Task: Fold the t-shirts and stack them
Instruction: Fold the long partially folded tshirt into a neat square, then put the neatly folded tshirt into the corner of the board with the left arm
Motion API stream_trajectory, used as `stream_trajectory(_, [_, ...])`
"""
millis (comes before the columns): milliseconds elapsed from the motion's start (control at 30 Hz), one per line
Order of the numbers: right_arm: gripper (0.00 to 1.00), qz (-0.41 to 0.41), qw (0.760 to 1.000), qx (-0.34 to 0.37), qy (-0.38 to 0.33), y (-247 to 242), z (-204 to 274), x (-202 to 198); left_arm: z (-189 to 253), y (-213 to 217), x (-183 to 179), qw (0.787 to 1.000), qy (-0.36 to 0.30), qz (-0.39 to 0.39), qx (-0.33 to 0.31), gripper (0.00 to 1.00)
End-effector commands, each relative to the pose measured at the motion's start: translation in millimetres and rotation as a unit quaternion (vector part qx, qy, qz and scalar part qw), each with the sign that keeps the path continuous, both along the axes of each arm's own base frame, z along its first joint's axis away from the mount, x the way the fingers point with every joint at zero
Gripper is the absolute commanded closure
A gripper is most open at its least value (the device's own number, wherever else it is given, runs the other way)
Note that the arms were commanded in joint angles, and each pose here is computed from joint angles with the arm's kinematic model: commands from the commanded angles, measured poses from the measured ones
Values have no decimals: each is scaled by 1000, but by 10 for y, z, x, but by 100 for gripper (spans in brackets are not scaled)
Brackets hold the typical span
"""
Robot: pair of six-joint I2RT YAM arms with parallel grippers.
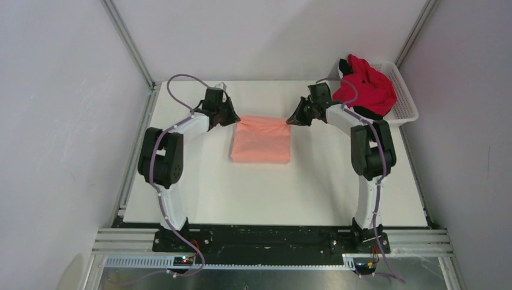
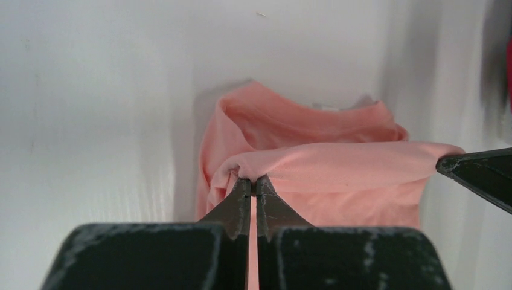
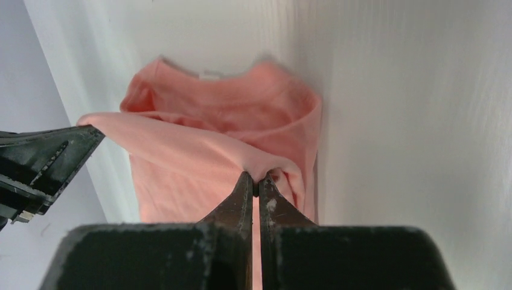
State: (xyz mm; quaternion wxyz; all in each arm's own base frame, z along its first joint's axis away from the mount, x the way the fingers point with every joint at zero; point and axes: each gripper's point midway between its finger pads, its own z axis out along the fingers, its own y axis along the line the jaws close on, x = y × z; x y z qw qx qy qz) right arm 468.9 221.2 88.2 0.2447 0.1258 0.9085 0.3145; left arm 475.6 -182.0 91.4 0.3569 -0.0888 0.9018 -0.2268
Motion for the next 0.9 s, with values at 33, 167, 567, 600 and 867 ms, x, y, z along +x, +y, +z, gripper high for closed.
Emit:
stream_trajectory(33, [92, 32, 997, 11, -63, 46, 201, 444, 76, 245, 390, 999, -26, 22, 9, 99])
stream_trajectory(167, [48, 49, 996, 10, -69, 77, 312, 484, 166, 222, 451, 999, -30, 13, -3, 23])
stream_trajectory(567, [1, 135, 975, 162, -75, 492, 810, -883, 760, -371, -583, 984, -66, -75, -145, 0])
stream_trajectory(600, [1, 148, 969, 176, -87, 562, 874, -934, 656, -487, -757, 982, -45, -91, -161, 0])
stream_trajectory(867, [1, 149, 970, 190, -8, 782, 274, -1151, 100, -680, -973, 983, 20, -97, -156, 0])
